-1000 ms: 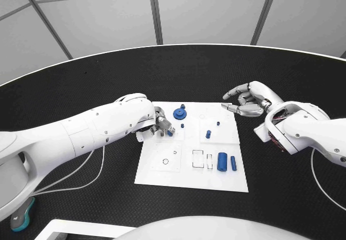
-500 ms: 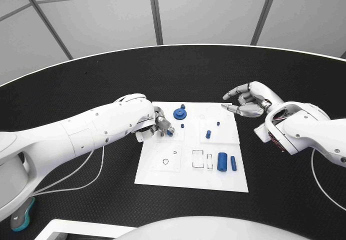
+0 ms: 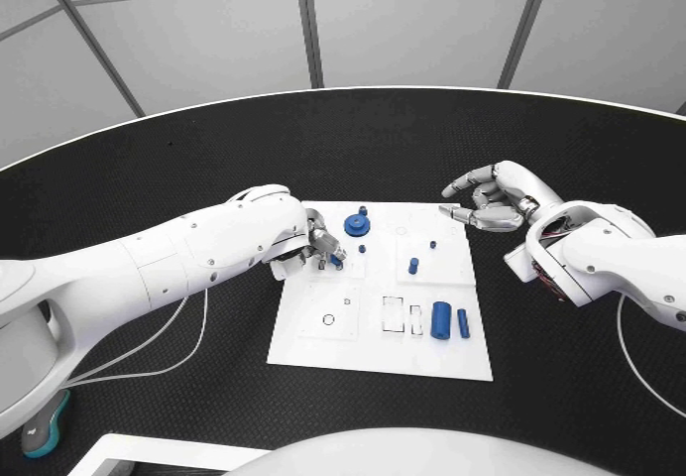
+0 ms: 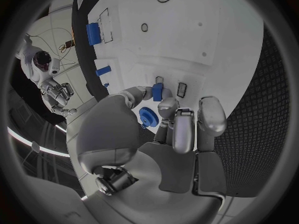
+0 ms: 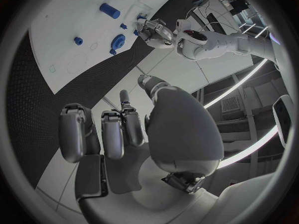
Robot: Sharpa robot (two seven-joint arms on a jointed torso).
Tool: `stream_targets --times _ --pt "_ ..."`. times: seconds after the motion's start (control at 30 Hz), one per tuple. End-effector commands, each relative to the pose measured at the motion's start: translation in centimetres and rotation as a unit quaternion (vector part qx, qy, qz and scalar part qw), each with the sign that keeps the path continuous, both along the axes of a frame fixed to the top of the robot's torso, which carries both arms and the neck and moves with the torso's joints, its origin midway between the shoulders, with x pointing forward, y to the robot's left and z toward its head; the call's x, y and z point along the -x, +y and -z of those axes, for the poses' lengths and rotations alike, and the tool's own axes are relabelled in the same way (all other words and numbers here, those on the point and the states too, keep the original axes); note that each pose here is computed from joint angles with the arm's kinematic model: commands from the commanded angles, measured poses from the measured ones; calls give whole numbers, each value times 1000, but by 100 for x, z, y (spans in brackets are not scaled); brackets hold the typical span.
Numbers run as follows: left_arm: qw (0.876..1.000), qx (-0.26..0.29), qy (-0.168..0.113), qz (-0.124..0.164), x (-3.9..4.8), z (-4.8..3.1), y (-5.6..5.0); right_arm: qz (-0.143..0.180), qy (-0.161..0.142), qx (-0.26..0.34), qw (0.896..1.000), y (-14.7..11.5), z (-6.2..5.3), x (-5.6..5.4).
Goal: Assemble the parts on the task board
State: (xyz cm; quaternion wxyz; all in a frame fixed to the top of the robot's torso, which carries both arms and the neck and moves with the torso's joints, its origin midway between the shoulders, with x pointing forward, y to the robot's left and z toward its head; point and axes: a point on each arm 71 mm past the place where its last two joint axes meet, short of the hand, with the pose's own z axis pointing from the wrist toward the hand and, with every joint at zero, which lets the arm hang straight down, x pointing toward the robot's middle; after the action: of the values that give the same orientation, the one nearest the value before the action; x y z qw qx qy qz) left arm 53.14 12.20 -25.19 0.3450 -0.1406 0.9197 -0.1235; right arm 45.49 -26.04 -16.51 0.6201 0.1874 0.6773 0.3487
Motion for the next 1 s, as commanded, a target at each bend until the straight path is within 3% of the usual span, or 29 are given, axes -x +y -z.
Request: stream_targets --times 0.03,0.43,1.0 --pt "1000 0 -1 0 0 -1 -3 0 0 0 1000 0 0 0" --pt "1000 0 2 5 8 0 -16 0 1 1 1000 1 3 -2" --pt "1000 2 13 24 99 -14 25 -1 2 1 1000 2 10 -13"
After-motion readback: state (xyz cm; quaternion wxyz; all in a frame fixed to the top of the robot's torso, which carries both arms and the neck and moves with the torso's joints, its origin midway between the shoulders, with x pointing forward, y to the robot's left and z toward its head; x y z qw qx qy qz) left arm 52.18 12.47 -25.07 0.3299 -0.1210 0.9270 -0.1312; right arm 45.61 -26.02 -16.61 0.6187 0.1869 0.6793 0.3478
